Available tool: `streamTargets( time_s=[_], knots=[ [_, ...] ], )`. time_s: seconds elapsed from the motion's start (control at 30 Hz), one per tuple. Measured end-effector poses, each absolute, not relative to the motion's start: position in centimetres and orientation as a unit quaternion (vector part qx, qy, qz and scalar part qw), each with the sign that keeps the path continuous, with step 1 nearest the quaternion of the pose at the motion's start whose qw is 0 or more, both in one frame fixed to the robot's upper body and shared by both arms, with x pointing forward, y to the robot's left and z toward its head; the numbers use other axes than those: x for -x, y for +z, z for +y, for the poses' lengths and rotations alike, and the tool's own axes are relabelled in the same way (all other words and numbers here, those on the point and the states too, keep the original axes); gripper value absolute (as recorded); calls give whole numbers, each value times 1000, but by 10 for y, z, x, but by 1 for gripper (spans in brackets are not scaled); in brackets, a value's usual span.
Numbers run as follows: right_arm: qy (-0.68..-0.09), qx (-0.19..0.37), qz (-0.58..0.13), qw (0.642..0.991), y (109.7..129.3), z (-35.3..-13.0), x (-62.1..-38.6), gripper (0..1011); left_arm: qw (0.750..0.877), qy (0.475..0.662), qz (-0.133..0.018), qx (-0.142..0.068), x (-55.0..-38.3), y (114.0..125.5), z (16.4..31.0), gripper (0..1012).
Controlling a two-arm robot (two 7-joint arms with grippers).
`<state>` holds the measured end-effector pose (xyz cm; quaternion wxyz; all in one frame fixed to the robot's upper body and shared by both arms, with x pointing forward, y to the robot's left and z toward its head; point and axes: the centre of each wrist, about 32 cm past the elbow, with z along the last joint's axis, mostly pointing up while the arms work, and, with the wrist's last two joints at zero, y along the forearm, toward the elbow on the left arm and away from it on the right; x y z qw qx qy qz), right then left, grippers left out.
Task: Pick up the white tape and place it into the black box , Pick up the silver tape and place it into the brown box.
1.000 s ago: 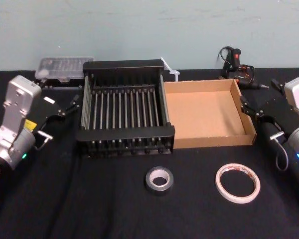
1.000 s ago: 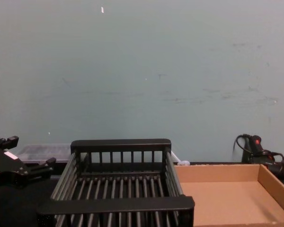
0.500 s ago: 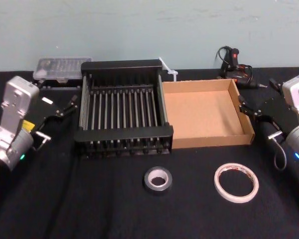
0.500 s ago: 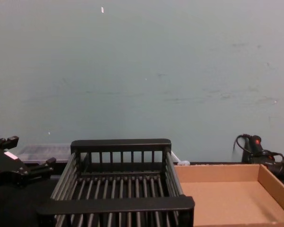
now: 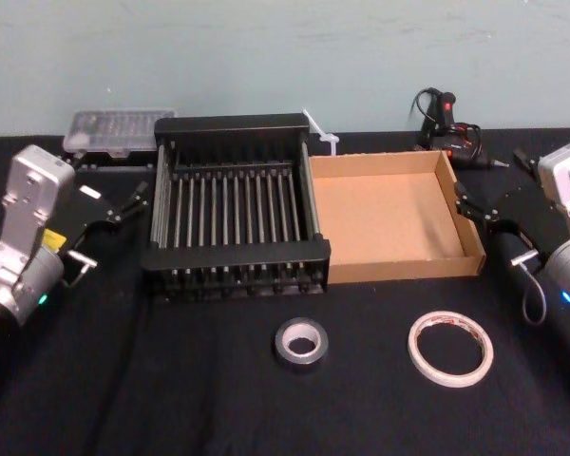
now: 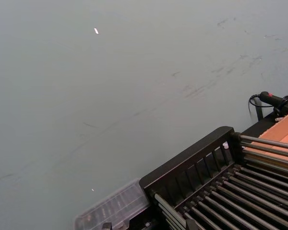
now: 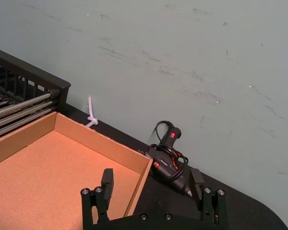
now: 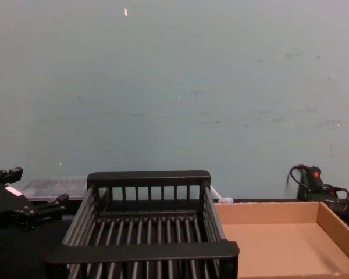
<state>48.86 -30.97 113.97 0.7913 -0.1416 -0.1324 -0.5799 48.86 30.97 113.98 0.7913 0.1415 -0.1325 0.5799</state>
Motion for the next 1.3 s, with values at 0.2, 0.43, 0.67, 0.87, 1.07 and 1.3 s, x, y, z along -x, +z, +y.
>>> streamTargets(
  time_s=[0.2, 0.43, 0.67, 0.87, 1.07, 1.3],
  knots=[
    [-580, 139, -132, 792, 1141, -309, -487, 1000, 791, 580, -132, -141, -489, 1140, 310, 1001],
    [-576, 128, -122, 798, 1148, -304, -474, 1000, 791, 580, -132, -141, -489, 1140, 310, 1001],
    [-575, 124, -101, 803, 1153, -300, -459, 1000, 791, 580, -132, -141, -489, 1140, 310, 1001],
    [-571, 118, -88, 808, 1162, -298, -445, 1000, 791, 580, -132, -141, -489, 1140, 310, 1001],
    [-563, 118, -64, 815, 1176, -301, -425, 1000, 791, 580, -132, -141, -489, 1140, 310, 1001],
    [-553, 121, -23, 824, 1190, -312, -401, 1000, 791, 580, -132, -141, -489, 1140, 310, 1001]
  ],
)
